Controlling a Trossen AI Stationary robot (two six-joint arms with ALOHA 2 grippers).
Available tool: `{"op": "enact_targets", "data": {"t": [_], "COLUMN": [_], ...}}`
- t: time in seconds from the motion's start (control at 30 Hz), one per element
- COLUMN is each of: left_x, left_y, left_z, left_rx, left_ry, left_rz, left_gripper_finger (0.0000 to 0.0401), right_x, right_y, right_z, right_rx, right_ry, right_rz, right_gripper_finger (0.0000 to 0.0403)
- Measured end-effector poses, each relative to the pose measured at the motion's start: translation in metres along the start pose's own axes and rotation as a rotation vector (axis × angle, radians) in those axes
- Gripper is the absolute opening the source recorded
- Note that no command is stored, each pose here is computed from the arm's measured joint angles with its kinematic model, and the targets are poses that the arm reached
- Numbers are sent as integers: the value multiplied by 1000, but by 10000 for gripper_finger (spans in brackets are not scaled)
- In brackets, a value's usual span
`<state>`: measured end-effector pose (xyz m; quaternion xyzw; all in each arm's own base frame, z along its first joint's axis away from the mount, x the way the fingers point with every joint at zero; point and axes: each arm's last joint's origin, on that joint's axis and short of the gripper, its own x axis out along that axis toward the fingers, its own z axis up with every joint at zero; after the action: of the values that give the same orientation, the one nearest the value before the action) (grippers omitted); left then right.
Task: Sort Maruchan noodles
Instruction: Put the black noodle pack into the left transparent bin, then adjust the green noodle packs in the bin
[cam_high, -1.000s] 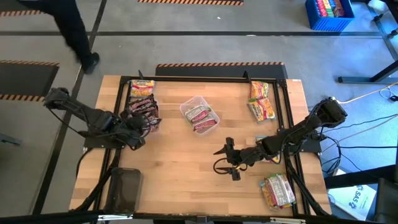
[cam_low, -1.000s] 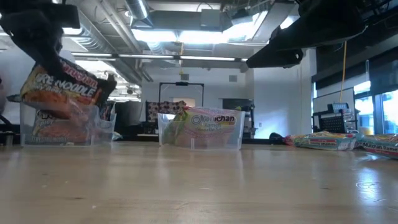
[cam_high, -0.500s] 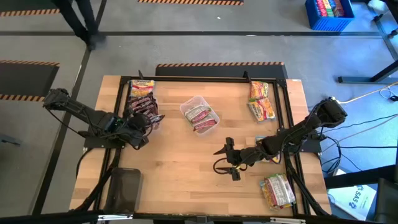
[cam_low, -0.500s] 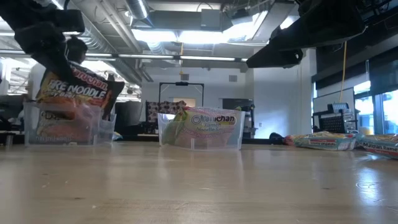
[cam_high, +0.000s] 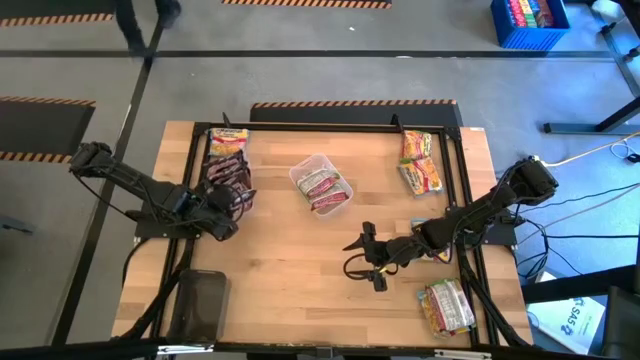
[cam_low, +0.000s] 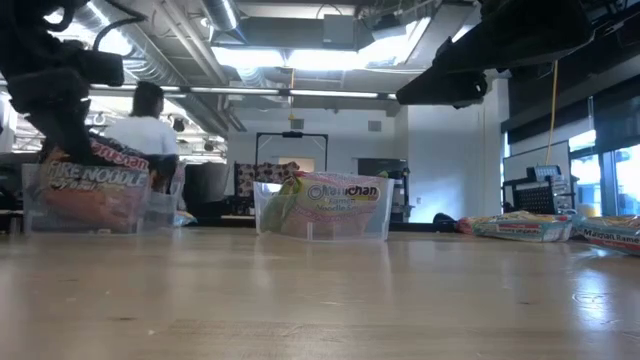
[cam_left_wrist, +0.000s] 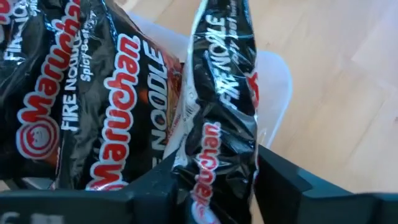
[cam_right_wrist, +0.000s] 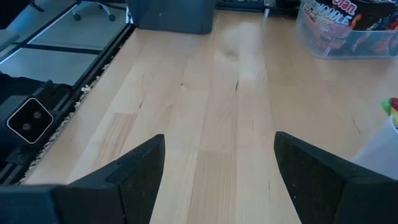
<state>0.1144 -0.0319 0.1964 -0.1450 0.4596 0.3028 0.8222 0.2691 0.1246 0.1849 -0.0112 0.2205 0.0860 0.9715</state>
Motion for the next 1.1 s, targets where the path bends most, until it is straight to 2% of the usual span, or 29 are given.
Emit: {"op": "enact_targets", "data": {"t": [0.17, 0.27, 0.4, 0.67, 0.9, 1.0, 1.1], "left_x": [-4, -14, -32, -55, -55, -48, -38], "left_y": [0, -2, -2, -8, -35, -53, -68], "left_z": [1, 7, 19, 43, 62, 65, 65], "left_rx": [-10, -35, -54, -59, -32, -13, 14], "left_ry": [53, 99, 71, -112, -332, -395, -432], "left_rz": [-22, -69, -102, -165, -354, -467, -515], "left_gripper_finger": [186, 190, 189, 190, 190, 190, 190], "right_x": [0, 0, 0, 0, 0, 0, 0], "right_y": [0, 0, 0, -1, -2, -3, -3], "right_z": [0, 0, 0, 0, -1, -2, 0], "right_rx": [17, 17, 18, 18, 20, 33, 38], "right_ry": [0, -1, -1, -3, -3, 10, -3], "right_rz": [-1, -10, -11, -23, -81, -91, -111], "right_gripper_finger": [285, 285, 285, 285, 285, 285, 285]}}
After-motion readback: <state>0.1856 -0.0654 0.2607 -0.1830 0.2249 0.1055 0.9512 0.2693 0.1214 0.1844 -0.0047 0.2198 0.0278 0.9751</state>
